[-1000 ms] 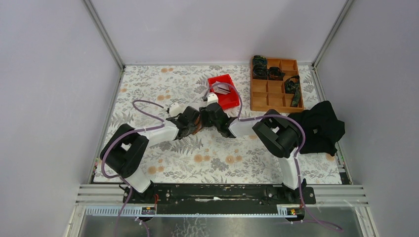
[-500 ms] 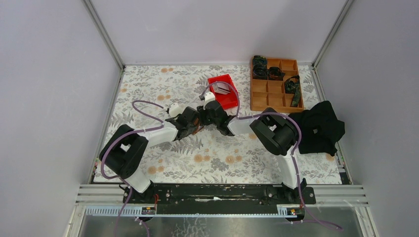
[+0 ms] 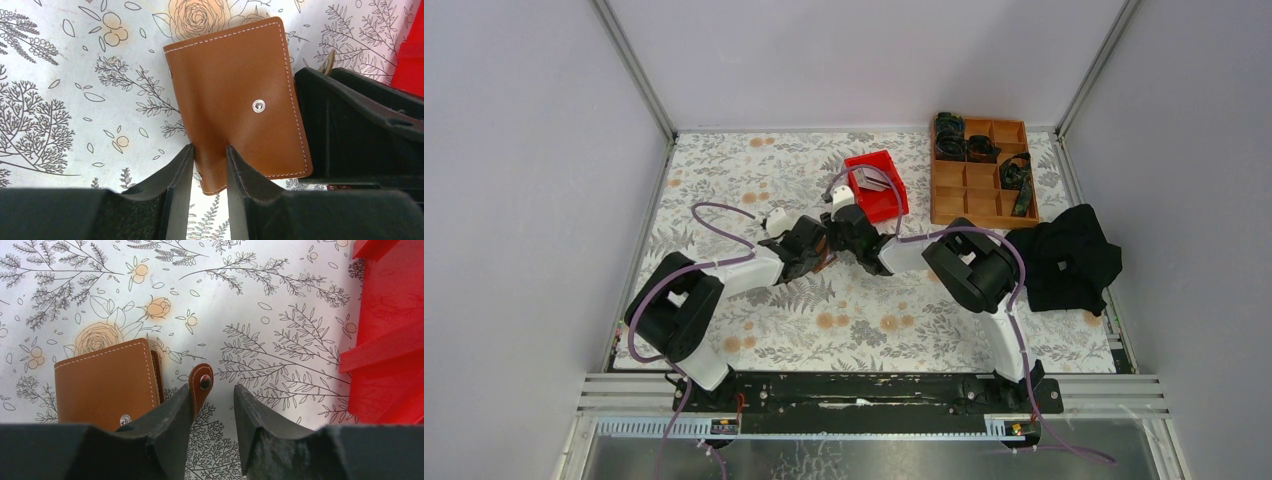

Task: Put the credit cards into the card holder
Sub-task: Close the card holder at the center of the board.

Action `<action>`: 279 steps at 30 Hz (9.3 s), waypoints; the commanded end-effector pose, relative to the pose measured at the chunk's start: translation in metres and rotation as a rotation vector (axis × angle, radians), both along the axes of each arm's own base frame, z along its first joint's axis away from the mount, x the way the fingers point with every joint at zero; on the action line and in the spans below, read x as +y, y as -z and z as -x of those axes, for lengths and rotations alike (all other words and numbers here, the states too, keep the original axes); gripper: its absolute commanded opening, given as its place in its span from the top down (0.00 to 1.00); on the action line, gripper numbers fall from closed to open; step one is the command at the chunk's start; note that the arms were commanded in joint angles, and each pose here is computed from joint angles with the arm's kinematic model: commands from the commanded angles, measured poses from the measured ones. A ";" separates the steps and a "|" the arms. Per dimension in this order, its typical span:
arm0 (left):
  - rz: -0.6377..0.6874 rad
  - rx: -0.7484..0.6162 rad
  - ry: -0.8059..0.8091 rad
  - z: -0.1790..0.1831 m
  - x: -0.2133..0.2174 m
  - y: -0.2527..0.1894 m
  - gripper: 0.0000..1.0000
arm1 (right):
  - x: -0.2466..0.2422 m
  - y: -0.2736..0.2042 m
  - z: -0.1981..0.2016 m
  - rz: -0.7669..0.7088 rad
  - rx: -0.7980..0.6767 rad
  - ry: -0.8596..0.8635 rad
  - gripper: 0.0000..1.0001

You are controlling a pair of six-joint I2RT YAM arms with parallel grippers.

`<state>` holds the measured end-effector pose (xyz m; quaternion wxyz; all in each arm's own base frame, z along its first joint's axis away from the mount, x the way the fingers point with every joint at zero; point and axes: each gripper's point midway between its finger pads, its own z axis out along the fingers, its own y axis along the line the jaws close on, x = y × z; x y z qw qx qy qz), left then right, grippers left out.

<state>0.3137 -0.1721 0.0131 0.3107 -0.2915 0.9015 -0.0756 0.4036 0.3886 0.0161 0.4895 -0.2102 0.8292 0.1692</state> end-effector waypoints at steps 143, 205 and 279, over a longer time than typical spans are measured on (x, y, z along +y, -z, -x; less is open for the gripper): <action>-0.043 0.358 0.237 0.181 -0.041 0.075 0.29 | -0.077 -0.054 0.125 0.092 0.138 0.032 0.61; -0.031 0.352 0.213 0.192 -0.040 0.073 0.30 | -0.080 -0.041 0.125 0.154 0.167 0.032 0.74; -0.070 0.257 0.072 0.194 -0.001 0.045 0.27 | -0.082 -0.052 0.123 0.176 0.155 0.033 1.00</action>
